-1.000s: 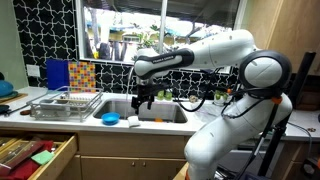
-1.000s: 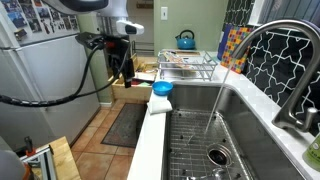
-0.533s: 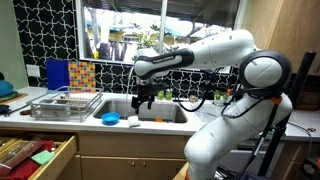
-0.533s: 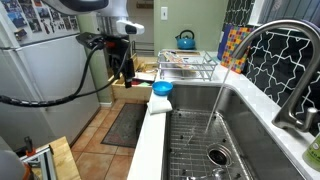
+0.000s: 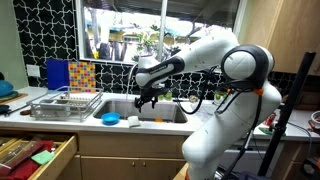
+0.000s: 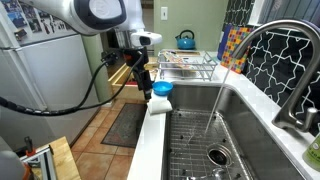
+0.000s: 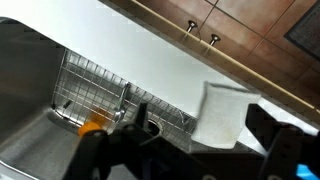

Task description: Put the dish washing sponge in the soap bowl, draw some water in the bowl from the opened tap, place the bowl back at the edge of the sink then close the tap

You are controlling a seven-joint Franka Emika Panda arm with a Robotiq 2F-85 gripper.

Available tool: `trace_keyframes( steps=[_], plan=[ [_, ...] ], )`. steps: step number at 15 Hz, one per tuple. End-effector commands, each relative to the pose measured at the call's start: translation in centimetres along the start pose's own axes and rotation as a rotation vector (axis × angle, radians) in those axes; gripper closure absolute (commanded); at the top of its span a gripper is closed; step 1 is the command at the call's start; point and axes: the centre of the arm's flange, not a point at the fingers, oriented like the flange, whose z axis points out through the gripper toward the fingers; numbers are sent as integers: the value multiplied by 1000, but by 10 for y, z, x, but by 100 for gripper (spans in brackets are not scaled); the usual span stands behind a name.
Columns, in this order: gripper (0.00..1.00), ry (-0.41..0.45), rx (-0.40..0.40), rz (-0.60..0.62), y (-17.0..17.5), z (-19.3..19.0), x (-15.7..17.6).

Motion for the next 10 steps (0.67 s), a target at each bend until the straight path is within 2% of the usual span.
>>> trace_keyframes(
  steps=[1, 4, 10],
  plan=[
    [0, -35, 67, 129, -3, 34, 18],
    [0, -51, 115, 159, -6, 54, 27],
    [0, -17, 167, 171, -22, 84, 39]
  ],
)
